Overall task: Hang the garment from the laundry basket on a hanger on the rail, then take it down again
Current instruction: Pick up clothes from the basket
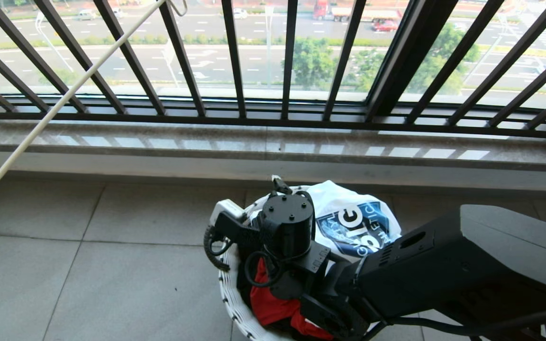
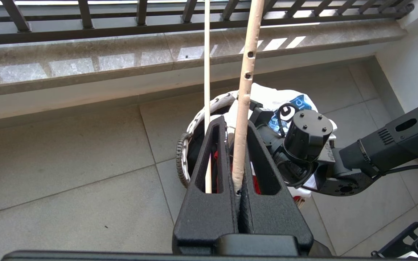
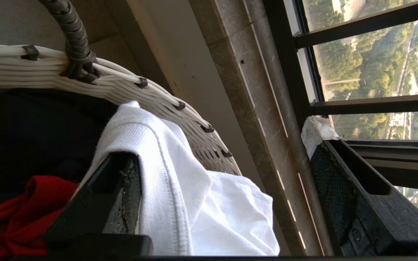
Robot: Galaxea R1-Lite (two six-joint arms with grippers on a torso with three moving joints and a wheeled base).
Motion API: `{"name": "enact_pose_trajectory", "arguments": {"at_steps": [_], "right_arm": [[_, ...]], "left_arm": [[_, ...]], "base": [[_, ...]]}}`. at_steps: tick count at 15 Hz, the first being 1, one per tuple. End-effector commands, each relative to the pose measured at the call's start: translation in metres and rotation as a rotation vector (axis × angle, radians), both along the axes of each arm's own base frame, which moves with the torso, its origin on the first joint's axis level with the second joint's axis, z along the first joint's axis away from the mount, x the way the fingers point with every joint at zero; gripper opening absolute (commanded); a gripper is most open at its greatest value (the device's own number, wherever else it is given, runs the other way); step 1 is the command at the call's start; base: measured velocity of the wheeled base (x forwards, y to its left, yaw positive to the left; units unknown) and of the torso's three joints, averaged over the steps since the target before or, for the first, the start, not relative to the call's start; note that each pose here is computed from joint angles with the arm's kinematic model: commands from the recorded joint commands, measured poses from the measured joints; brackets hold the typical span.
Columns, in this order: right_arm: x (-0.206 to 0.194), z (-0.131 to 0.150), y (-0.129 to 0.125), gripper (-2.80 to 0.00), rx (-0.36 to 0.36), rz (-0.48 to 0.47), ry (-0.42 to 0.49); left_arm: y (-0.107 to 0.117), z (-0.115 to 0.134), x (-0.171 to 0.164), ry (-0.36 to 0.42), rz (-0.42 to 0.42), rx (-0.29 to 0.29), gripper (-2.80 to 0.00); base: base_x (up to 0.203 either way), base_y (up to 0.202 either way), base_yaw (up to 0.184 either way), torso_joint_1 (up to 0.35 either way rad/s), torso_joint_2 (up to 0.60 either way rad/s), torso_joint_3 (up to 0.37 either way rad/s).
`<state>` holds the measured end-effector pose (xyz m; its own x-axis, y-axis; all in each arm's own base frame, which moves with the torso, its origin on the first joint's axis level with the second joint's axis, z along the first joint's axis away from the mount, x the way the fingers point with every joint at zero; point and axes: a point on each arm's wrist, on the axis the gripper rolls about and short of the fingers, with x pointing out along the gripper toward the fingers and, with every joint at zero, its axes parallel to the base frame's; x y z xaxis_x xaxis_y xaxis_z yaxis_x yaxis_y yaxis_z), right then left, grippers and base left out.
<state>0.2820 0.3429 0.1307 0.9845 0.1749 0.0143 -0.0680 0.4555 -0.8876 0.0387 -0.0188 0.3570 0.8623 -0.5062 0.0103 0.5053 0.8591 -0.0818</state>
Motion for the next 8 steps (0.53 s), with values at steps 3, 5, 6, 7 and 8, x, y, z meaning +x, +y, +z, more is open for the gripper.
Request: {"name": "enact_pose_trajectory", "arguments": {"at_steps": [3, 5, 6, 7, 8], "right_arm": [[-0.0003, -0.001, -0.0001, -2.8, -0.006, -0.004, -0.001], [-0.0008, -0.0005, -0.0008, -2.8, -0.007, -0.004, -0.001], [-0.0015, 0.001, -0.0017, -2.8, -0.005, -0.004, -0.002], [-0.0028, 0.0025, -0.0033, -2.8, -0.006, -0.003, -0.002], [-0.0044, 0.0044, -0.0054, -2.8, -0.007, -0.001, -0.001]], "left_arm": [[0.0001, -0.0001, -0.0002, 0.002, -0.001, 0.0, -2.8], [0.0001, -0.0001, -0.0002, 0.002, -0.001, 0.0, -2.8], [0.0001, -0.0001, -0.0002, 0.002, -0.001, 0.0, -2.8], [-0.0001, -0.0002, 0.0, 0.002, -0.002, 0.0, -2.8], [-0.0002, -0.0003, 0.0003, 0.003, -0.001, 0.001, -2.8]], "base": [[0.0, 0.0, 0.0, 0.0, 0.0, 0.0], [0.0, 0.0, 0.0, 0.0, 0.0, 0.0], [0.0, 0.0, 0.0, 0.0, 0.0, 0.0], [0.0, 0.0, 0.0, 0.0, 0.0, 0.0], [0.0, 0.0, 0.0, 0.0, 0.0, 0.0]]}}
